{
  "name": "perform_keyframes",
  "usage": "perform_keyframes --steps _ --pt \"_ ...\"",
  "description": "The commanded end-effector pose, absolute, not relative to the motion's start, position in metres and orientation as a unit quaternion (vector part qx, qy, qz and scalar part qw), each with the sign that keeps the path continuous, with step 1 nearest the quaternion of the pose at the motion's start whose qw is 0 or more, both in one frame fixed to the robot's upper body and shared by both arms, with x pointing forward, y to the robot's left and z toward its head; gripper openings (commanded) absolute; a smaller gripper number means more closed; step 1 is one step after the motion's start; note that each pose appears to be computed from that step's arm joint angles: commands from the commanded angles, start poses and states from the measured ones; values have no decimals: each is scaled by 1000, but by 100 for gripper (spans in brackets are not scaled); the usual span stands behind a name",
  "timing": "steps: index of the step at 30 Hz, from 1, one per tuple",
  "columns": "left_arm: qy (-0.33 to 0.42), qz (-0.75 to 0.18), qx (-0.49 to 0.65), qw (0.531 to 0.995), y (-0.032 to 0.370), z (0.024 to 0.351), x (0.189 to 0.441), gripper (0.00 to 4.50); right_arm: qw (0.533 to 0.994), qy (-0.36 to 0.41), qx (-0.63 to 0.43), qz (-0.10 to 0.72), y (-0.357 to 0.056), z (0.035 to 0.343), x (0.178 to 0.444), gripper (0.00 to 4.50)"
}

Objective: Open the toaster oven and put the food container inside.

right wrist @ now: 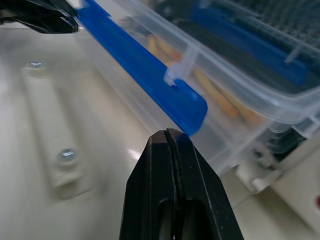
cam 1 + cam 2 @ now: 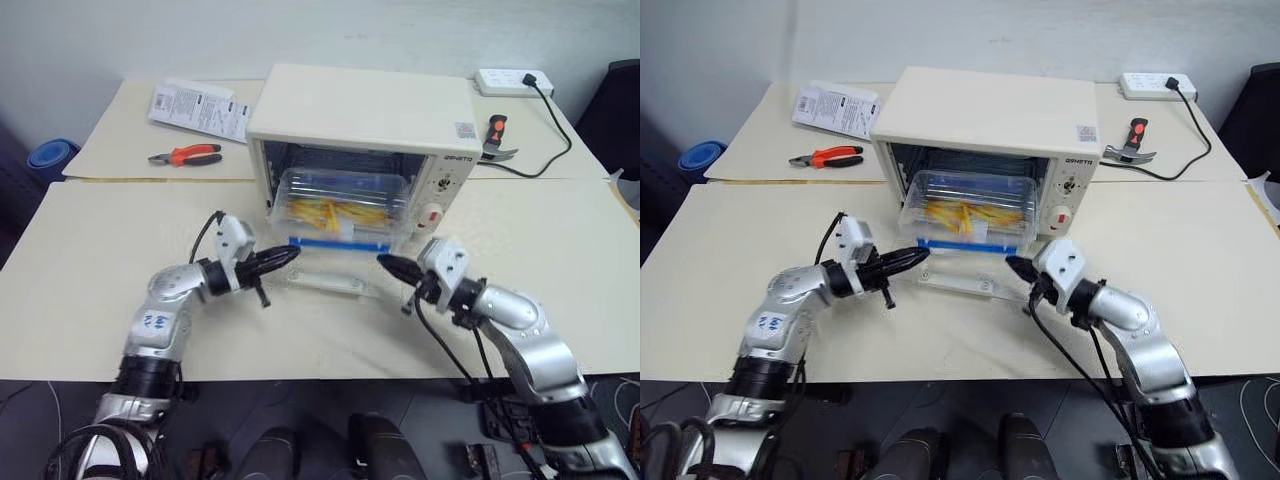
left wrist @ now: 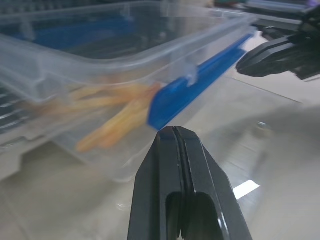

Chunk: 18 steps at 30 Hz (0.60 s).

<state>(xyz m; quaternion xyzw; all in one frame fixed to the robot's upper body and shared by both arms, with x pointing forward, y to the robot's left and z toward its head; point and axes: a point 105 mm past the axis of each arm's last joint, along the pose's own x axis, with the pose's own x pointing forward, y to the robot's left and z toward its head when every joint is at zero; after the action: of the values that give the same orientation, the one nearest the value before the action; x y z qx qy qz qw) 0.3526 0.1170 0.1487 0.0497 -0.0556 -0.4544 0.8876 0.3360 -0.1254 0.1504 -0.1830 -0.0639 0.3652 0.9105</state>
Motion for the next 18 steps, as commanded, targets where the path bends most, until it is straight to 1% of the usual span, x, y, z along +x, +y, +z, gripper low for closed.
perform_keyframes --steps 1,7,9,11,14,16,18 --pt "-105 -407 36 907 114 168 367 0 926 -112 -174 315 -125 169 360 1" --pt "-129 -354 36 926 102 176 391 0 941 -138 -155 268 -113 180 391 1" --pt "-131 -354 41 925 100 178 393 0 943 -143 -137 269 -108 183 394 1" --pt "-133 -360 47 922 104 179 391 0 937 -146 -123 293 -104 186 389 1" --pt "-139 -367 54 918 120 184 381 56 921 -147 -101 345 -106 193 368 0" --pt "-146 -398 59 904 132 189 363 112 912 -148 -102 369 -116 198 350 0" --pt "-146 -435 69 886 149 193 340 171 904 -135 -118 388 -133 197 334 0"
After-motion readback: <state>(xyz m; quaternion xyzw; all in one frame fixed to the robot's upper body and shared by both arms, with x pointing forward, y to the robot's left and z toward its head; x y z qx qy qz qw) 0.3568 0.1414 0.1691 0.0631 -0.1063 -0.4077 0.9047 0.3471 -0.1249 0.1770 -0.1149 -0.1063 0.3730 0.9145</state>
